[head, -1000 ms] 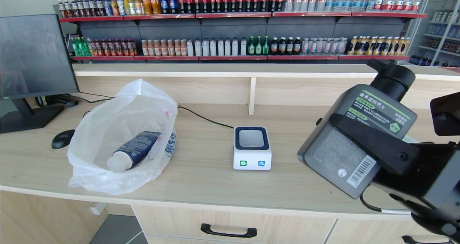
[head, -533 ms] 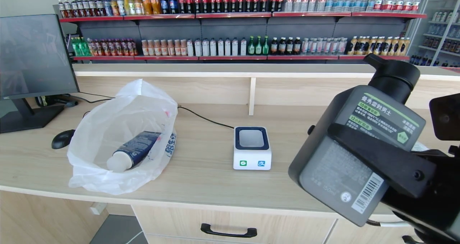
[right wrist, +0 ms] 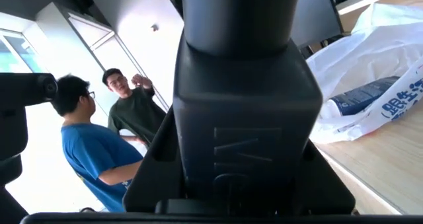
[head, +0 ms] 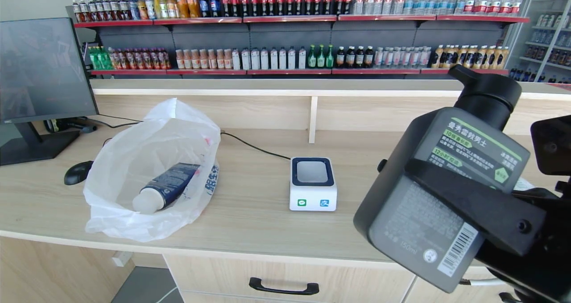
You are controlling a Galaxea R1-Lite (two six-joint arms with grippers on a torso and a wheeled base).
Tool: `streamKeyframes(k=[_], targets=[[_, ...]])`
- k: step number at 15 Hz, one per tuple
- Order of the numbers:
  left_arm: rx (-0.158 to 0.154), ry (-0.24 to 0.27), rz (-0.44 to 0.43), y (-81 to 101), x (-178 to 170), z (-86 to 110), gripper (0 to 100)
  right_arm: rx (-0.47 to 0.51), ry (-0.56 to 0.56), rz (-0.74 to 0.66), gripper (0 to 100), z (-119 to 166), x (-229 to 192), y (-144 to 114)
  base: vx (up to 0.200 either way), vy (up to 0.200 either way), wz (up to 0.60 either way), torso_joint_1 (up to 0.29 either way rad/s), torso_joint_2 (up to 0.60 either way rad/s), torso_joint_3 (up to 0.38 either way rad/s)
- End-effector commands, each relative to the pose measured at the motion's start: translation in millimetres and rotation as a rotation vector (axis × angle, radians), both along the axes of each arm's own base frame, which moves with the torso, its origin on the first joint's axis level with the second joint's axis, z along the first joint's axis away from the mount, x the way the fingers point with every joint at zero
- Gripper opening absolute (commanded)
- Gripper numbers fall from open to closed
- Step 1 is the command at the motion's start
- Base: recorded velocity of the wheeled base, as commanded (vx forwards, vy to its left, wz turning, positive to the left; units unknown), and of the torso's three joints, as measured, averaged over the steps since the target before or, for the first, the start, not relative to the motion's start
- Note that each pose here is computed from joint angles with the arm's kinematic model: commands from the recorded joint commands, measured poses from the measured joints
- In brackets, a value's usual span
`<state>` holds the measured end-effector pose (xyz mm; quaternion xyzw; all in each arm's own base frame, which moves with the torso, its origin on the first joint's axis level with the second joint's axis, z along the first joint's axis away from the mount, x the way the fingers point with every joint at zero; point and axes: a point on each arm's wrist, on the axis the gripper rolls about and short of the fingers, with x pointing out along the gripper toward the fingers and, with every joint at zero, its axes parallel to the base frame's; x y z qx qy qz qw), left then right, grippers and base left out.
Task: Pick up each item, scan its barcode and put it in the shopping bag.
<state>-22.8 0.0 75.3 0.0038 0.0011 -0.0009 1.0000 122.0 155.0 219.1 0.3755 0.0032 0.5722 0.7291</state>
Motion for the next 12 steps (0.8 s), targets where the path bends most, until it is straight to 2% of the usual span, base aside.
streamKeyframes(k=[1,12], targets=[[0.0,-0.001,0.0,0.0,0.0,0.0,100,-0.003,-0.003,0.011,0,-0.2,0.1,0.9,0.0,0.0,0.0,0.0,0.0,0.0],[0.0,-0.001,0.0,0.0,0.0,0.0,100,-0.036,-0.001,-0.002,0,-6.3,7.1,4.3,0.0,0.0,0.0,0.0,0.0,0.0]])
